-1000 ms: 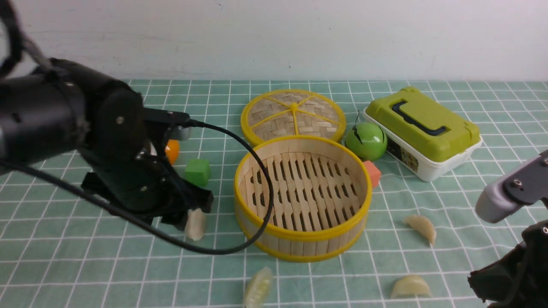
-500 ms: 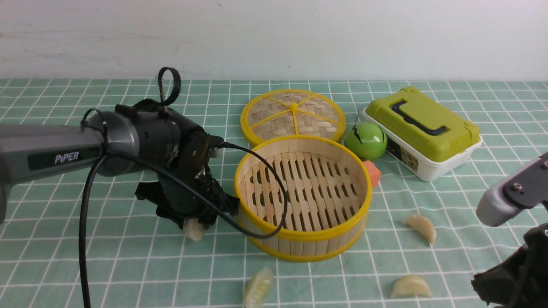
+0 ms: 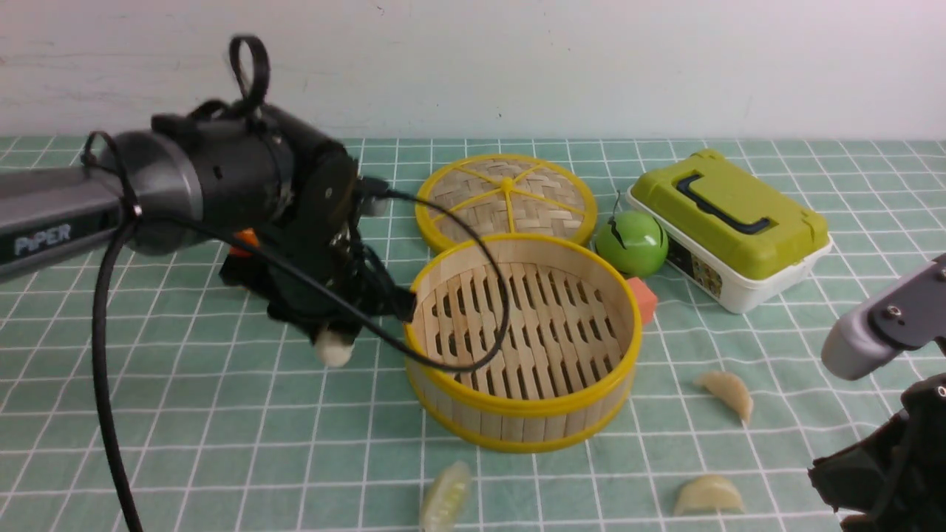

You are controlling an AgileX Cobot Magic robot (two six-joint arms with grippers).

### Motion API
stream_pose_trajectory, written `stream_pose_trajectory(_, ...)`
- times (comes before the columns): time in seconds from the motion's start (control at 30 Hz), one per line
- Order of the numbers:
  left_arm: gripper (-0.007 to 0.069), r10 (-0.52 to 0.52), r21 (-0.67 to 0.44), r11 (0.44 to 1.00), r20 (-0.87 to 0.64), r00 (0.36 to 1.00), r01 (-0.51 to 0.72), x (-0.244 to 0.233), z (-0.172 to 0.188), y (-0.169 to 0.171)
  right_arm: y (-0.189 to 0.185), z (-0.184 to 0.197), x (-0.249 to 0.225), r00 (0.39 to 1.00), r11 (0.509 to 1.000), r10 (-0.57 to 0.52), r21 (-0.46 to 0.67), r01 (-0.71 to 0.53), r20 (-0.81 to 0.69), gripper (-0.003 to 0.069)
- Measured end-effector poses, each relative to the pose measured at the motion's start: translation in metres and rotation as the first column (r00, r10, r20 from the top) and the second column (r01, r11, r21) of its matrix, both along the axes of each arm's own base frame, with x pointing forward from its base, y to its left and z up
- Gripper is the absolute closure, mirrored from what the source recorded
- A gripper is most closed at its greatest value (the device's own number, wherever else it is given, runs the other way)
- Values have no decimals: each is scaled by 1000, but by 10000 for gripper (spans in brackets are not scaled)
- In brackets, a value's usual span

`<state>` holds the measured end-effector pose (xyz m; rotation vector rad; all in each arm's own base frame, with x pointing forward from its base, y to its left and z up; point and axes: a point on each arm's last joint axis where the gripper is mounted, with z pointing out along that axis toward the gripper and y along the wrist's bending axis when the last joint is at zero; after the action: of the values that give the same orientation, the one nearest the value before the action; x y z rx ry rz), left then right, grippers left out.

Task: Put the dumplings into the steamer on the table with the blue tablecloth.
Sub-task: 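Reach for and grasp a dumpling on the table with the left gripper, then place the dumpling into the bamboo steamer basket with the left gripper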

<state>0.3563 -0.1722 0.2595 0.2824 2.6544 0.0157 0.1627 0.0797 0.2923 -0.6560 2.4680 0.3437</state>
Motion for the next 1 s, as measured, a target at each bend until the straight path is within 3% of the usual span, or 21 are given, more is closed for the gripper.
stream_pose_trajectory(0.1,398,-68,-79,994,108,992,77,-3,41,-29,0,0,0,1000,1000,1,-2,-1,-5,648)
stream_pose_trajectory(0.2,398,-118,-129,982,146,982,137,-2,53,-60,0,0,-4,999,1000,9,-2,-9,-31,647)
stream_pose_trajectory(0.3,398,-159,-154,971,149,976,181,8,44,-94,-2,2,-13,998,1000,21,6,-21,-63,647)
stream_pose_trajectory(0.47,398,-170,-164,969,100,980,185,41,-3,-134,-7,9,-31,995,999,46,4,-46,-84,640)
stream_pose_trajectory(0.77,376,-145,-138,980,17,989,146,63,-55,-150,-16,17,-48,998,998,57,-25,-58,-39,636)
stream_pose_trajectory(0.87,300,-141,-127,982,-2,990,140,60,-52,-149,-17,18,-49,998,998,57,-30,-58,-32,634)
stream_pose_trajectory(1.0,220,-140,-112,984,-13,990,138,49,-15,-139,-17,18,-49,998,998,56,-33,-57,-29,629)
